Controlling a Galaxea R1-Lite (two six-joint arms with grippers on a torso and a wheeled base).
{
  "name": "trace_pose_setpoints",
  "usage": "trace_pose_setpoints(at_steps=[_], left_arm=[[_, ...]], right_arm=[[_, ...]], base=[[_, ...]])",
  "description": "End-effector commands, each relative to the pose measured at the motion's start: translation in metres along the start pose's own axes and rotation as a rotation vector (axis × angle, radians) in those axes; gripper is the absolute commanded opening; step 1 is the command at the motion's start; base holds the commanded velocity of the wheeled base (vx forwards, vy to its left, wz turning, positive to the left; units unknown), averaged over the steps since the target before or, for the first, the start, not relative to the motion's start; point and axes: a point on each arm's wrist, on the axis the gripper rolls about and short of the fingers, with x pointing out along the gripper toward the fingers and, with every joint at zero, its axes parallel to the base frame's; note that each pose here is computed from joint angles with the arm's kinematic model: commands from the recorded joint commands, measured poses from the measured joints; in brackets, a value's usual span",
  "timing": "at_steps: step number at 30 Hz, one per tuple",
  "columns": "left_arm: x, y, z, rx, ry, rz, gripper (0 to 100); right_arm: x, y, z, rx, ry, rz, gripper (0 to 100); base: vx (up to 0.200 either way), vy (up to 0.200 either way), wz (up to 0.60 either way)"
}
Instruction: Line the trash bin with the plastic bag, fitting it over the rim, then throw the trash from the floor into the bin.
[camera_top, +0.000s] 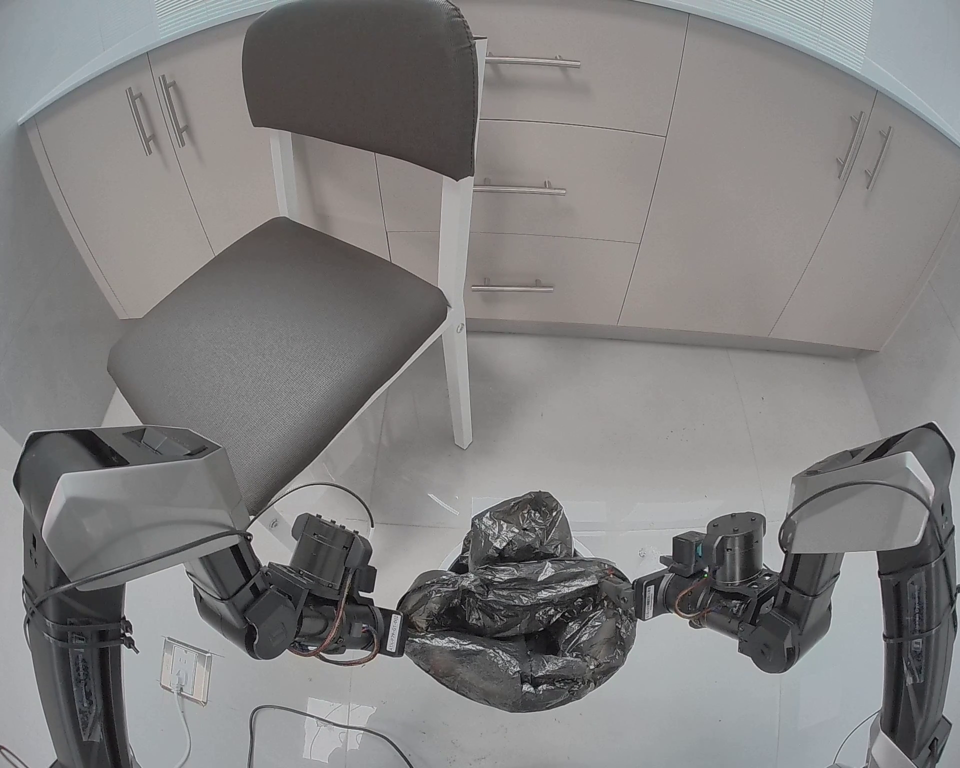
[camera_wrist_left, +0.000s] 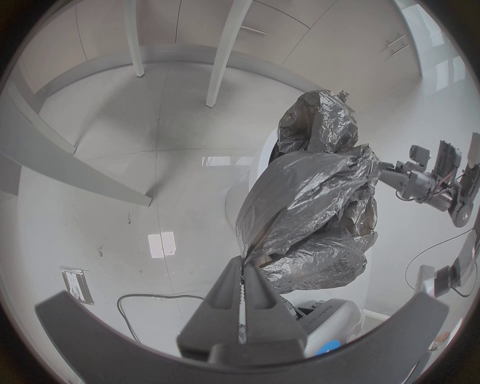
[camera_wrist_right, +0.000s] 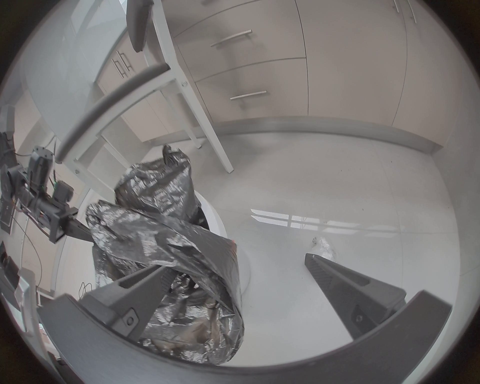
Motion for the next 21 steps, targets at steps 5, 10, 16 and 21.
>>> trace_pose_setpoints(at_steps=[5, 10, 16, 21], left_arm=[[0.002, 0.001, -0.002, -0.001, 0.002, 0.0, 0], [0.002, 0.001, -0.002, -0.001, 0.002, 0.0, 0], [0.002, 0.001, -0.002, -0.001, 0.002, 0.0, 0], [0.002, 0.001, -0.003, -0.001, 0.005, 0.0, 0]], right_arm=[[-0.042, 0.032, 0.053, 0.002, -0.13, 0.091, 100], [-0.047, 0.057, 0.076, 0.029, -0.093, 0.15, 100], [-0.021, 0.08, 0.12, 0.031, -0.029, 0.158, 100], [-0.004, 0.094, 0.147, 0.063, 0.016, 0.159, 100]], base=[[0.0, 0.0, 0.0], [0.0, 0.0, 0.0], [0.0, 0.0, 0.0], [0.0, 0.0, 0.0]])
